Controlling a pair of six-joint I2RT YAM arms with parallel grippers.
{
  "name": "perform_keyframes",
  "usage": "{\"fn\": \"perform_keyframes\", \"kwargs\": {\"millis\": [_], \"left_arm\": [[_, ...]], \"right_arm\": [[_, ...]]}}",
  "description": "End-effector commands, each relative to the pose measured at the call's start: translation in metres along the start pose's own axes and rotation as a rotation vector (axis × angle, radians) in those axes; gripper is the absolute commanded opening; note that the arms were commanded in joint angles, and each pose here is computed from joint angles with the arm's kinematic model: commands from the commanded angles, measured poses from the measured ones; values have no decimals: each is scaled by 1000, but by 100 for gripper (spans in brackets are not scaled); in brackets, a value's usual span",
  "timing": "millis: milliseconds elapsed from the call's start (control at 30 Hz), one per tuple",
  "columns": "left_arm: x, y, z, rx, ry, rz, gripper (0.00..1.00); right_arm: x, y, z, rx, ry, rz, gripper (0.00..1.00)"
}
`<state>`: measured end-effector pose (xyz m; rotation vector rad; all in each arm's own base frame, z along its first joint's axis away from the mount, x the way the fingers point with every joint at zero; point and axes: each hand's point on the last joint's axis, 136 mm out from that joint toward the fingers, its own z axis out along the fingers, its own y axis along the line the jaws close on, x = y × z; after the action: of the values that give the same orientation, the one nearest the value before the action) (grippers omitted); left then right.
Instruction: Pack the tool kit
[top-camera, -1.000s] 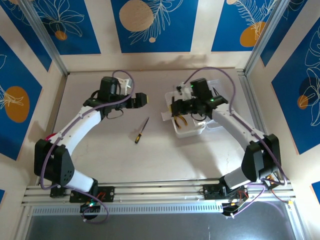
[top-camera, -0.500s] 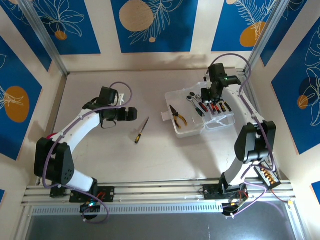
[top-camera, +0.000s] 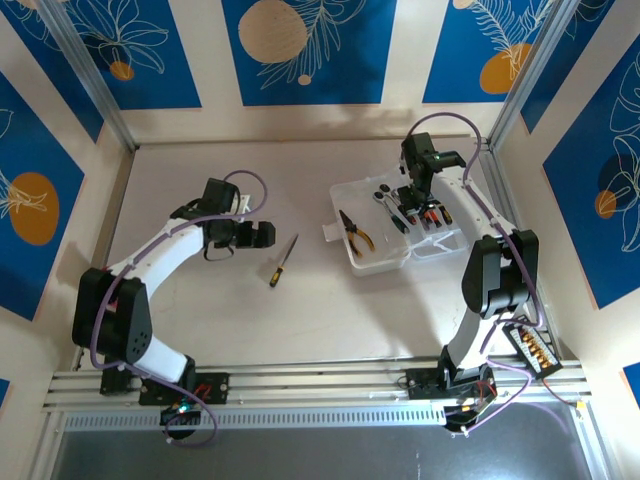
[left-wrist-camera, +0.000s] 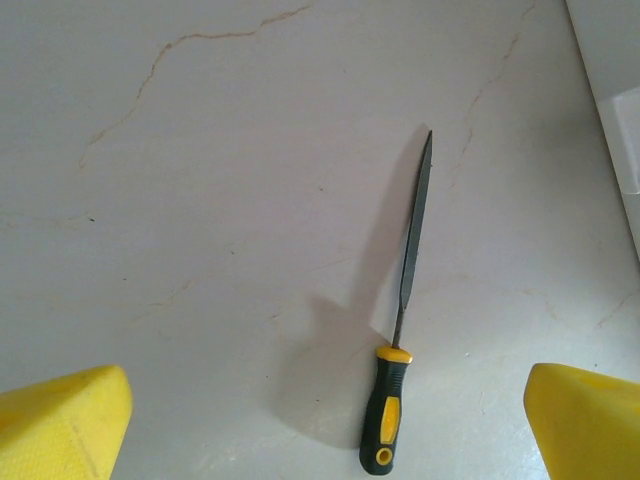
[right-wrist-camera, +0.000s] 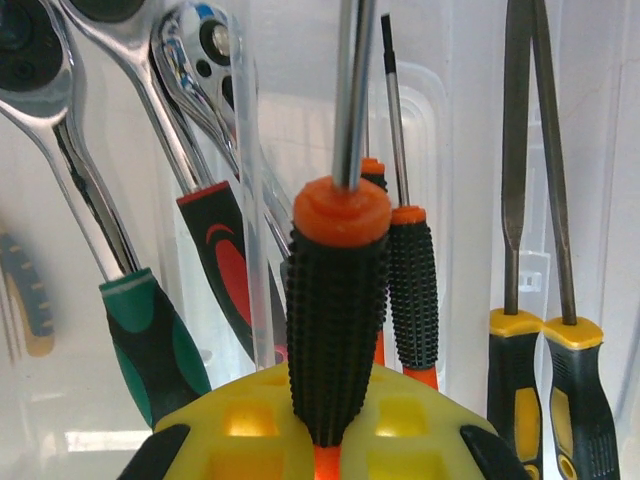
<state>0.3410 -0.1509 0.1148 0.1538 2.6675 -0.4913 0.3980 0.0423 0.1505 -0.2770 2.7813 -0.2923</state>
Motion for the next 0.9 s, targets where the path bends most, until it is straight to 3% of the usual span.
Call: {"fn": "perform_keyframes", "kwargs": {"millis": [0, 67, 267, 567, 633, 767, 867], "left_arm": [[6, 0, 4, 1, 24, 9, 100], [6, 0, 4, 2, 25, 7, 100], [7, 0, 4, 0, 30, 11, 100], [17, -1, 8, -3, 55, 30, 100], [25, 0, 13, -30, 76, 59, 100], [46, 3, 30, -141, 165, 146, 98], [59, -6, 44, -156, 207, 196, 93]], "right_arm": [[7, -7, -13, 8, -4, -16, 0], [8, -5, -13, -4, -4, -17, 2], [11, -1, -12, -28, -3, -7, 25], [7, -4, -30, -33, -48, 16, 38], [7, -3, -39, -46, -67, 27, 48], [4, 12, -59, -93, -122, 18, 86], [6, 30, -69, -136, -152, -4, 98]]}}
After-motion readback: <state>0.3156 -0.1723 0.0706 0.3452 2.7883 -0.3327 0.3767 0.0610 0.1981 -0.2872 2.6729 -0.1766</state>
